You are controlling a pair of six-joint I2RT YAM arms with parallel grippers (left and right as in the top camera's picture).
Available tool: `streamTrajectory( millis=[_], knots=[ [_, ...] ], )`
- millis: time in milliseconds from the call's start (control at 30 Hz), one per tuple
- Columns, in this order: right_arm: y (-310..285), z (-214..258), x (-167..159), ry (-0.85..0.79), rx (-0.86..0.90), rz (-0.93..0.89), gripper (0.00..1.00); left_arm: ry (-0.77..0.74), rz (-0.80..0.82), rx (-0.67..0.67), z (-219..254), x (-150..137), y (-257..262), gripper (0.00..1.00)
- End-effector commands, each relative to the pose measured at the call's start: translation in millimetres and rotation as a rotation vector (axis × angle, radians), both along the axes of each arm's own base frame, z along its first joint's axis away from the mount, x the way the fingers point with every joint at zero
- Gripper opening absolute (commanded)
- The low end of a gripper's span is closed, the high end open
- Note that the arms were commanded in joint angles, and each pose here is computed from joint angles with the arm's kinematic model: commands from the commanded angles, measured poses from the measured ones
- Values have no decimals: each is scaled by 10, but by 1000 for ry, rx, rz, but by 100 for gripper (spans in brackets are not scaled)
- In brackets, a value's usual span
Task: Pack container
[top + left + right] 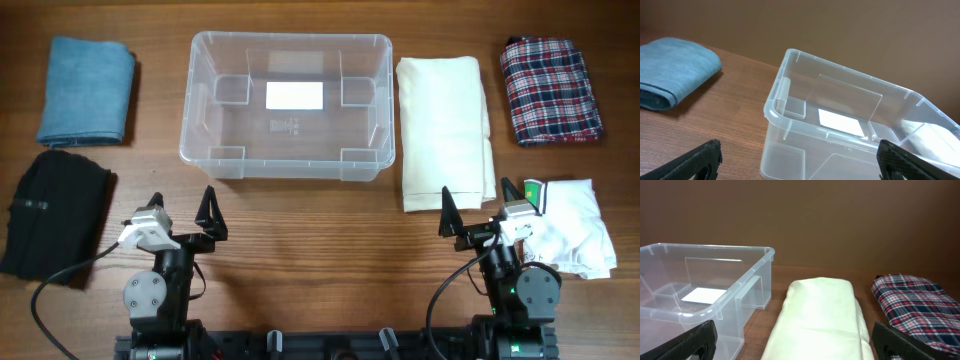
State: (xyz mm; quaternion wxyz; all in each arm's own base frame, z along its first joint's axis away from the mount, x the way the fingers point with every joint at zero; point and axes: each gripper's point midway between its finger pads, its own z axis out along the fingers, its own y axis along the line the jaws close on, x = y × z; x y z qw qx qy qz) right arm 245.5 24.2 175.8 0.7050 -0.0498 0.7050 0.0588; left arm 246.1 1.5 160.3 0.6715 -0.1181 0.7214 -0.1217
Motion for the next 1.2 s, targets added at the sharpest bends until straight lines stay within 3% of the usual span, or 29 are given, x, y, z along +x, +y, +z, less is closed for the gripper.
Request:
streamTrajectory(
  millis=[0, 633, 867, 967, 1033, 1167],
  knots=[
    [-203, -6, 14, -4, -39, -117, 100, 3, 1, 2, -30, 1, -1, 100],
    [-198, 64, 13, -31, -30, -115, 100, 3, 1, 2, -30, 1, -1, 100],
    [25, 686, -59, -108, 68, 20, 100, 3, 1, 2, -30, 1, -1, 100],
    [128, 1121, 133, -33, 68, 83, 100, 3, 1, 2, -30, 1, -1, 100],
    [235, 1462, 477, 117, 74, 150, 100, 3, 1, 2, -30, 1, -1, 100],
    [243, 1518, 1090, 421, 57, 173, 100, 3, 1, 2, -30, 1, -1, 100]
  ],
)
